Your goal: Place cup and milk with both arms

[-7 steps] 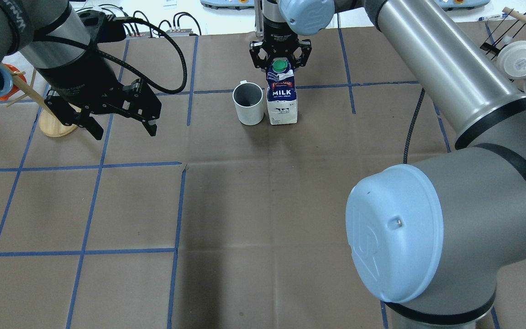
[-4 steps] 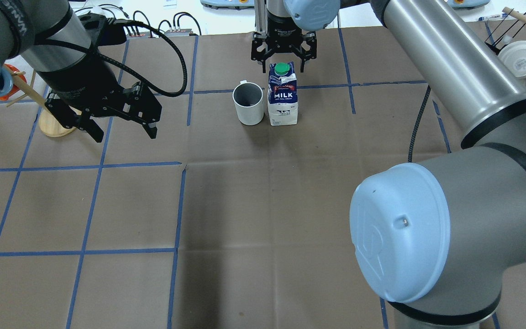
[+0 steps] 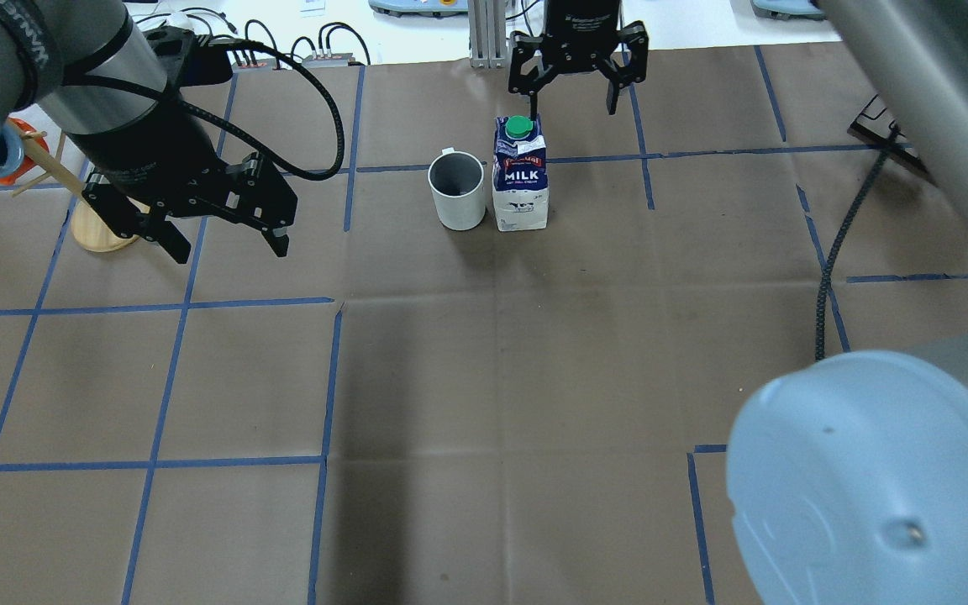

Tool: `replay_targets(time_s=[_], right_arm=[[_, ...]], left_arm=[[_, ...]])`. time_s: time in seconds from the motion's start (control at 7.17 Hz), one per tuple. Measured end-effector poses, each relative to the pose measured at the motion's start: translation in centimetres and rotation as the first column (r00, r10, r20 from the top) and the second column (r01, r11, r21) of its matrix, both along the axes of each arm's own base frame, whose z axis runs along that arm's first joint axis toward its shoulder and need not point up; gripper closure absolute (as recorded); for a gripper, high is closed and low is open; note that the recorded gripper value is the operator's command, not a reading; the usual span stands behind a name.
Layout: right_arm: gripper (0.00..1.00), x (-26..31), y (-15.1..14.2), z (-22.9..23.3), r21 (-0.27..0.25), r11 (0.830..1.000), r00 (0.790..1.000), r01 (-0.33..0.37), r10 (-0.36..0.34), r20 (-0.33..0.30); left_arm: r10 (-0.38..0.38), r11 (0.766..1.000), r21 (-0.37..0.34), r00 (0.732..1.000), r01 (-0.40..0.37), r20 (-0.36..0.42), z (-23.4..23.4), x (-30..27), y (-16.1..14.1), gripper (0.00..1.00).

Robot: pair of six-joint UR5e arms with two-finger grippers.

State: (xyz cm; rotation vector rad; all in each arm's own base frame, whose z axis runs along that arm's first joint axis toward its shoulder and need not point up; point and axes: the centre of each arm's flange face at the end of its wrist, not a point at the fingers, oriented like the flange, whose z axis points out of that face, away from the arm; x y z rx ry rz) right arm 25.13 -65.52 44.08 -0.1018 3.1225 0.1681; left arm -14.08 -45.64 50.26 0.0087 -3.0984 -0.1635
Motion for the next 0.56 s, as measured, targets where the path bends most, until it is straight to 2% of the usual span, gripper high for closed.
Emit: replay_targets(time_s=[0.28,0.56], right_arm=[[0.0,-5.7,5.4,3.5,0.015,1.0,1.0,0.019,-0.019,0.0],[0.0,-10.3,11.0,5.3,0.005,0.998,0.998,0.07,-0.07,0.006]], left_arm=[[0.001,1.0,0.0,1.0,-0.001,-0.001,0.0,0.0,0.0,0.0],[0.001,1.0,0.0,1.0,-0.001,-0.001,0.0,0.0,0.0,0.0]])
